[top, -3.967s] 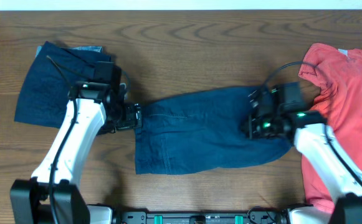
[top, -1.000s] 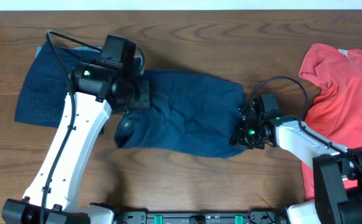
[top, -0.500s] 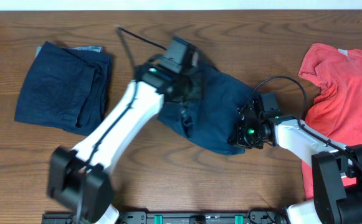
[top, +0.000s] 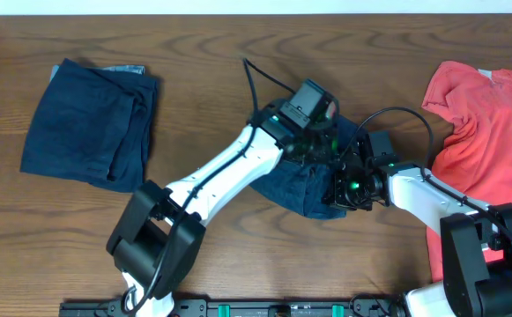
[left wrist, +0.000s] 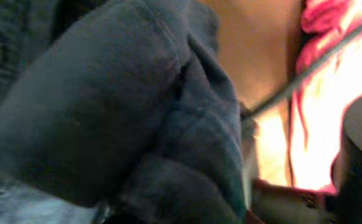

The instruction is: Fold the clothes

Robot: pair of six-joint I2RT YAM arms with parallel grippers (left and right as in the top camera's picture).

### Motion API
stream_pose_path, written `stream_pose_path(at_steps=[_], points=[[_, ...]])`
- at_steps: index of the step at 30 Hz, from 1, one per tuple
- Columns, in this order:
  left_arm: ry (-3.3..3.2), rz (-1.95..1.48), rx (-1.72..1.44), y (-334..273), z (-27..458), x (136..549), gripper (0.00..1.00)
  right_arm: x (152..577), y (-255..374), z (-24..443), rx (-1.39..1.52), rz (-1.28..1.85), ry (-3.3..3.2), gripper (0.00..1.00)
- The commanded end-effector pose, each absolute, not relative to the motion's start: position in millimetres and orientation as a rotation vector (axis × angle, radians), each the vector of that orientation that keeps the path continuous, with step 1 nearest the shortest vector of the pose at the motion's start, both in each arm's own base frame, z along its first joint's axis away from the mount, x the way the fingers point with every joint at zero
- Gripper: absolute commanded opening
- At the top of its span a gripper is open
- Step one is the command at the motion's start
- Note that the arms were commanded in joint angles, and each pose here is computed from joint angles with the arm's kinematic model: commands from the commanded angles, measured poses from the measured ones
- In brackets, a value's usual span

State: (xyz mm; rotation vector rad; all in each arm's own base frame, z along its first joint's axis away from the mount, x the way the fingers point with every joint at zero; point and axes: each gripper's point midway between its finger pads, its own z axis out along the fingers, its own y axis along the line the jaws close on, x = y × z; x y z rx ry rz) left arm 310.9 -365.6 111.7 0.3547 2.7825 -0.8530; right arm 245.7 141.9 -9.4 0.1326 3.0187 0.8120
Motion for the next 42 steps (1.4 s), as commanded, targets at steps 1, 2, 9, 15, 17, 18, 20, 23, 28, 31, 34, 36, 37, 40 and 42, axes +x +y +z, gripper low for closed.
stream_pose_path(at_steps=[1,2,9,15,17,18,20,23,28,31,34,36,37,40,42], points=[[2.774,-0.929,0.427,-383.8,121.5,292.6,0.25,208.1,113.5,-48.3,0.191,0.536,3.193,0.08],[2.776,-0.928,0.442,-385.3,121.1,289.5,0.25,208.1,113.5,-48.3,0.191,0.536,3.192,0.09],[2.792,-0.879,0.513,-370.5,124.0,283.9,0.44,208.0,113.5,-48.3,0.19,0.536,3.193,0.21],[2.752,-0.837,0.597,-352.7,141.1,283.5,0.48,208.4,113.4,-48.3,0.191,0.537,3.191,0.24],[2.761,-0.78,0.59,-345.7,139.6,284.4,0.49,208.4,113.4,-48.1,0.181,0.538,3.19,0.23],[2.77,-0.744,0.583,-341.2,137.5,285.2,0.5,209.0,113.5,-47.6,0.172,0.539,3.187,0.23],[2.781,-0.662,0.589,-331.5,132.6,287.2,0.51,211.1,114.0,-44.8,0.137,0.544,3.172,0.23],[2.793,-0.567,0.597,-319.2,127.4,289.6,0.51,218.2,116.6,-33.5,0.081,0.565,3.122,0.24],[2.805,-0.531,0.563,-307.0,126.3,297.0,0.51,238.2,125.9,6.5,-0.099,0.629,2.934,0.31],[2.81,-0.526,0.54,-301.6,126.0,301.4,0.51,248.2,128.4,31.5,-0.147,0.638,2.825,0.36],[2.811,-0.524,0.525,-298.3,126.1,304.8,0.51,255.2,130.2,52.2,-0.169,0.646,2.737,0.4],[2.812,-0.523,0.518,-296.7,126.0,306.2,0.52,257.0,130.8,61.8,-0.177,0.65,2.7,0.45],[2.812,-0.522,0.515,-296.1,126.0,306.8,0.52,257.6,130.9,66.1,-0.18,0.651,2.684,0.47],[2.804,-0.519,0.54,-296.2,126.1,306.9,0.52,258.5,132.7,76.0,-0.19,0.667,2.647,0.54],[2.805,-0.519,0.54,-296.1,126.0,306.8,0.52,258.2,134.7,79.4,-0.193,0.684,2.636,0.59]])
